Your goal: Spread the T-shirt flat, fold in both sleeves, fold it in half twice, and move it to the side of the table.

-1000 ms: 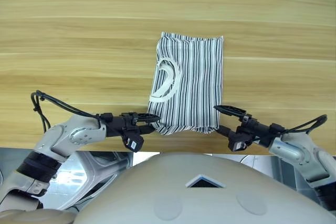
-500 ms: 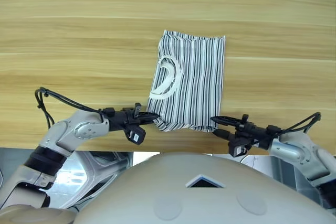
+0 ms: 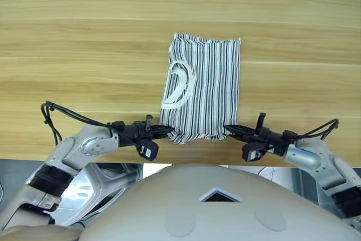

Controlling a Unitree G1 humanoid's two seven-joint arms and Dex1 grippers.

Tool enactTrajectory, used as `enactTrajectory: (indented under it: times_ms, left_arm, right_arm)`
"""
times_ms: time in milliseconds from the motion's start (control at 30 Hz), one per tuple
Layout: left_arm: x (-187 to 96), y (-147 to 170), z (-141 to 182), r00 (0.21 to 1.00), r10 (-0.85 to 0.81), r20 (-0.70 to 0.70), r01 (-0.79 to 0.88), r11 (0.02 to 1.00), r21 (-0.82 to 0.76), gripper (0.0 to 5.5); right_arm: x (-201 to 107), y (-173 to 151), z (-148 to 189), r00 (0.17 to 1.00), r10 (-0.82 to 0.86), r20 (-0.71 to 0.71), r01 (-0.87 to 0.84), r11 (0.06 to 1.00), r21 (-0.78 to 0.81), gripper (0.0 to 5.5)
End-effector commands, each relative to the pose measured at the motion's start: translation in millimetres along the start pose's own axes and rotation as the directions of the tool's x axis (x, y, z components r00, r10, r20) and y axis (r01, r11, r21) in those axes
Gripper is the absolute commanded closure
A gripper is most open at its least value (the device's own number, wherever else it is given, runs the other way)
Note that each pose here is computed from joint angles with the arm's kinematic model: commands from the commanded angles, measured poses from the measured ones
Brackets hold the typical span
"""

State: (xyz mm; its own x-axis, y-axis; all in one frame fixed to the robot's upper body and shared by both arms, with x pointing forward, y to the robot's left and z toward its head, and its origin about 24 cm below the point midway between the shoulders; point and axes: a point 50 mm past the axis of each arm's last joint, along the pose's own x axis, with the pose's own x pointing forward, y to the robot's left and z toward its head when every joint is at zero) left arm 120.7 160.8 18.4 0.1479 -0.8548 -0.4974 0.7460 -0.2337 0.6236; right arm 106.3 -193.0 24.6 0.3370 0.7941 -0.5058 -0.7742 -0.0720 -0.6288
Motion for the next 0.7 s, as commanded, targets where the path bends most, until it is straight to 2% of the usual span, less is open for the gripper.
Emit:
enactTrajectory:
  times_ms: [33,333,500,700]
  left_arm:
    - [0,-6,10,0.999,0.038,0.017,-0.037,0.998,-0.052,5.50]
    - [-18,-21,47,0.988,0.152,0.027,-0.142,0.964,-0.225,5.50]
    - [-20,9,37,0.940,0.340,0.035,-0.312,0.893,-0.324,5.50]
    - [13,56,4,0.850,0.527,-0.003,-0.486,0.781,-0.393,5.50]
  right_arm:
    - [-16,-2,14,0.999,0.029,0.044,-0.029,1.000,-0.004,5.36]
    - [-40,1,22,0.998,-0.058,0.011,0.056,0.993,0.108,5.36]
    - [-44,-20,9,0.983,-0.183,-0.002,0.182,0.973,0.145,5.36]
    - [-22,-54,-10,0.926,-0.378,0.019,0.366,0.906,0.211,5.36]
